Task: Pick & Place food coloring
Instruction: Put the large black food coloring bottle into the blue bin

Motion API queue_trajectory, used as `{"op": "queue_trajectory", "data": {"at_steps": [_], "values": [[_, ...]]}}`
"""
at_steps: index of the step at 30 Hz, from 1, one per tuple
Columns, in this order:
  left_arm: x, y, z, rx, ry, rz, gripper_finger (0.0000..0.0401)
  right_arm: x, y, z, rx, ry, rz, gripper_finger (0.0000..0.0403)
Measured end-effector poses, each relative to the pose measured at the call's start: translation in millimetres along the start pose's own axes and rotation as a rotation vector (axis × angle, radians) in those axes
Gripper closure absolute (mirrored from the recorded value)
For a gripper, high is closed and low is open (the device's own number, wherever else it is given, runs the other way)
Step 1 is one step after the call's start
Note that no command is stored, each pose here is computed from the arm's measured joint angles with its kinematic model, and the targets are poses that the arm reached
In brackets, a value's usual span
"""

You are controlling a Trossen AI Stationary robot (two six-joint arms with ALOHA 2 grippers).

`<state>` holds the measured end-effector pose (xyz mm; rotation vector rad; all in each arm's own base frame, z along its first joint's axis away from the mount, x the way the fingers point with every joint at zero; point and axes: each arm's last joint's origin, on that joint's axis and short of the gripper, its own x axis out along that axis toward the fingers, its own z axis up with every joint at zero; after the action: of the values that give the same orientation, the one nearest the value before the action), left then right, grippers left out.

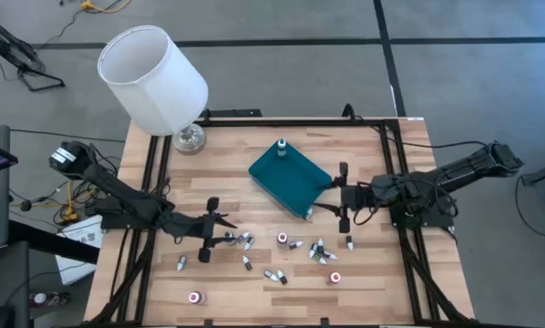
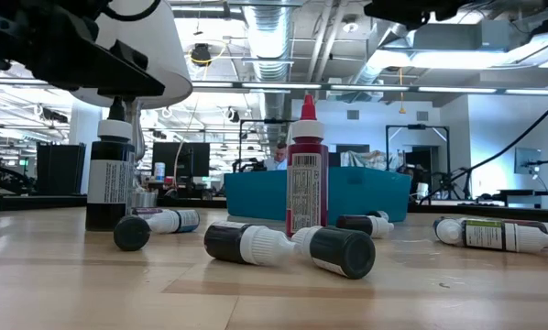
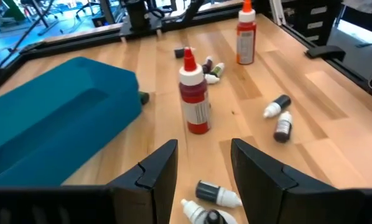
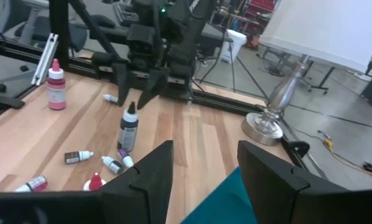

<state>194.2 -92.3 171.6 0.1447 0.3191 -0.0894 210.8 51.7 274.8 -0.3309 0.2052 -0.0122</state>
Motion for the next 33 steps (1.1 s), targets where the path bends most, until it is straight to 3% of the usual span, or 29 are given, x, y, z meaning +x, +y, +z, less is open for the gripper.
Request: {"op": "queue_trajectory", "data": {"at_steps": [23, 33], "values": [[-3.3, 0.1, -17.7, -0.068, 0.072, 0.009, 0.0260, -3.1, 10.2, 2.7, -0.002, -0.015, 0.045, 0.0246], [-3.3, 0.1, -17.7, -0.073, 0.072, 0.008, 0.0319, -3.1, 10.2, 2.7, -0.002, -0.015, 0.045, 0.0251]]}}
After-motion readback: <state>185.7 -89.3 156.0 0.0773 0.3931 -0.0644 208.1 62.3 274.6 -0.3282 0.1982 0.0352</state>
